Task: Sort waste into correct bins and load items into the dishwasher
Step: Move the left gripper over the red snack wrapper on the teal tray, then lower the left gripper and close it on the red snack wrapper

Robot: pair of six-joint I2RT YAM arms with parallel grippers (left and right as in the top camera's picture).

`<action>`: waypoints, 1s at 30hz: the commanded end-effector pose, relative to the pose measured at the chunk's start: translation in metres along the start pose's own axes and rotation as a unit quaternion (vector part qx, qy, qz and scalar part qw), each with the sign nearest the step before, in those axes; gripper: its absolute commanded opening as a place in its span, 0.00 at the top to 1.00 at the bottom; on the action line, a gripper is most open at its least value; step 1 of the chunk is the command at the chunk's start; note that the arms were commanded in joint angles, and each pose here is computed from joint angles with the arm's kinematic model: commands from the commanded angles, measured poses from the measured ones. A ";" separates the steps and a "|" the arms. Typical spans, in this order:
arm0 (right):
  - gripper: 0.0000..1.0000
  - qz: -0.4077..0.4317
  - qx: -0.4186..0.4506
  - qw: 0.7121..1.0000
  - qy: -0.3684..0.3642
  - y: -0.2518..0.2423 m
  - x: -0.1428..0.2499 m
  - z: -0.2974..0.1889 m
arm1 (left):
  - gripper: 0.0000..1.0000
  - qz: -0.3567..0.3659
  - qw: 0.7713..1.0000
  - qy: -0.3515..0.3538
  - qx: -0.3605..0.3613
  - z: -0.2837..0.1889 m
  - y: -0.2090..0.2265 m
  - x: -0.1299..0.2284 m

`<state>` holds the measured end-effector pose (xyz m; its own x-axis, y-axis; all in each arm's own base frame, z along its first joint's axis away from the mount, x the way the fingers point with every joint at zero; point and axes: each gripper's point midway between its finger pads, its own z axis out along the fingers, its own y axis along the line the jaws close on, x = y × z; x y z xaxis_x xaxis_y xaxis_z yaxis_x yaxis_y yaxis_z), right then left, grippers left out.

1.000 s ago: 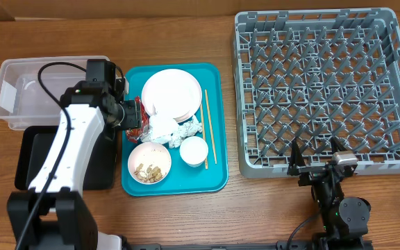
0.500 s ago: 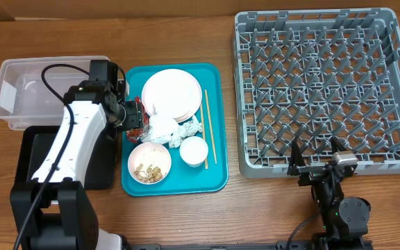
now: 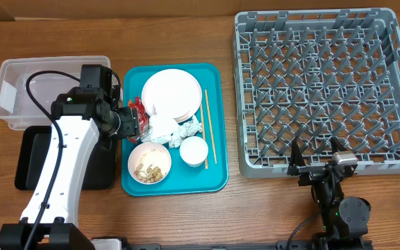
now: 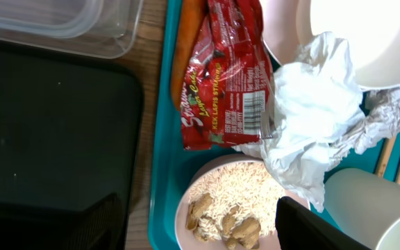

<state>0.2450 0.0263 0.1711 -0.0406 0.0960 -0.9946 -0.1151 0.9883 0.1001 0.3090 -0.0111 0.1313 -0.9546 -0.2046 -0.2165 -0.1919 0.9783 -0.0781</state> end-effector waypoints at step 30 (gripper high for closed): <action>0.00 -0.001 0.002 1.000 -0.003 -0.001 0.001 0.000 | 0.39 -0.144 0.989 -0.025 -0.006 0.062 0.007 0.008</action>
<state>0.2450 0.0263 0.1711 -0.0406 0.0960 -0.9946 -0.1147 0.9883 0.1001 0.3165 -0.0080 0.0769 -0.8671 -0.4347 -0.2433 -0.4139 0.9004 -0.1338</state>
